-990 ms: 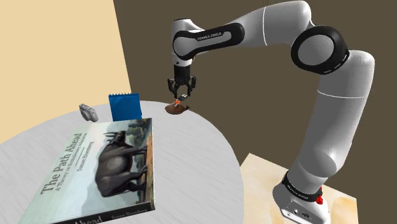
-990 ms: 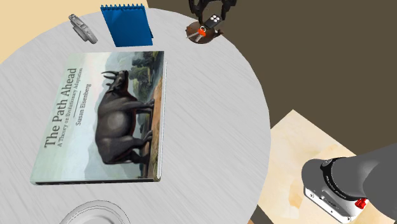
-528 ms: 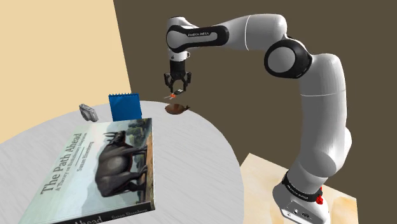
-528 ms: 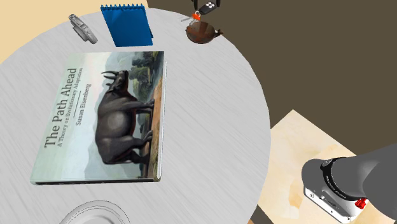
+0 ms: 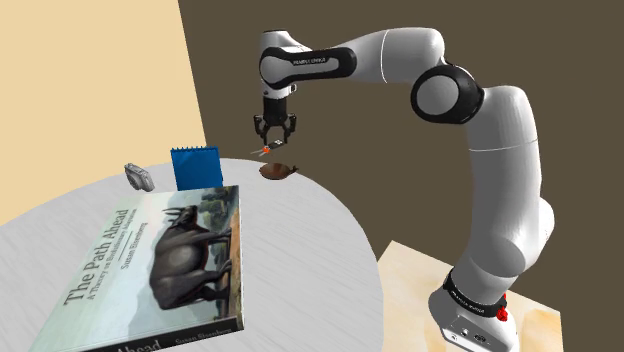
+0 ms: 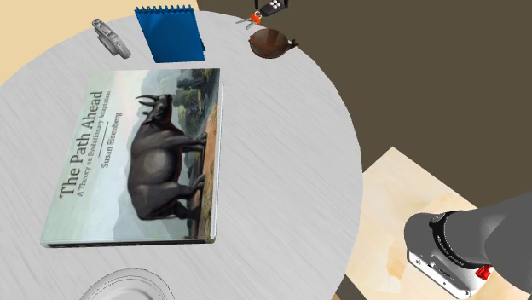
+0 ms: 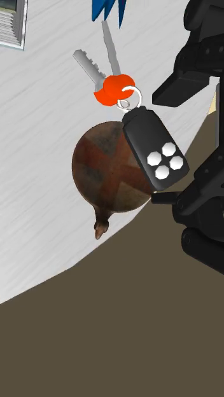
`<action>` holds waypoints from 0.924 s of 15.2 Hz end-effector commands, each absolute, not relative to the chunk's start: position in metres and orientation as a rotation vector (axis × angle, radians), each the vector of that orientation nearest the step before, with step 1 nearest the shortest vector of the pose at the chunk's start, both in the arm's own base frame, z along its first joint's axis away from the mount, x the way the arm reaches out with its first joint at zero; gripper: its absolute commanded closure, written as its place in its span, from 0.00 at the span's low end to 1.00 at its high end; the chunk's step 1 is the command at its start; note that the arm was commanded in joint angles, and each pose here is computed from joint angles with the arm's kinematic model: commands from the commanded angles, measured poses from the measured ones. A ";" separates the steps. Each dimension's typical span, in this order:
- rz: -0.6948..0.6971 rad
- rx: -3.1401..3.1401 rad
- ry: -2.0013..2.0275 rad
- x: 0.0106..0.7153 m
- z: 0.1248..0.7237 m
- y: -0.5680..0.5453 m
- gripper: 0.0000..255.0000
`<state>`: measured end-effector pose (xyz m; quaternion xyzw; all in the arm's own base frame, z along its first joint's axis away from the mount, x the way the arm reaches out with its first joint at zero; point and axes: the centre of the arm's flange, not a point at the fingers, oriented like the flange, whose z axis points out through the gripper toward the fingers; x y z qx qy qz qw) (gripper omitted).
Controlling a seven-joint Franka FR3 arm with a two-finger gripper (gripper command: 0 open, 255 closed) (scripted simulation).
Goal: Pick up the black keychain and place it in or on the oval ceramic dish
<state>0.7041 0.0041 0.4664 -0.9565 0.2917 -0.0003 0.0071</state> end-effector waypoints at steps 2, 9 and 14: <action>0.030 -3.068 0.687 0.712 0.429 -0.041 1.00; 0.030 -3.068 0.687 0.712 0.392 -0.041 1.00; 0.030 -3.068 0.687 0.712 0.392 -0.041 1.00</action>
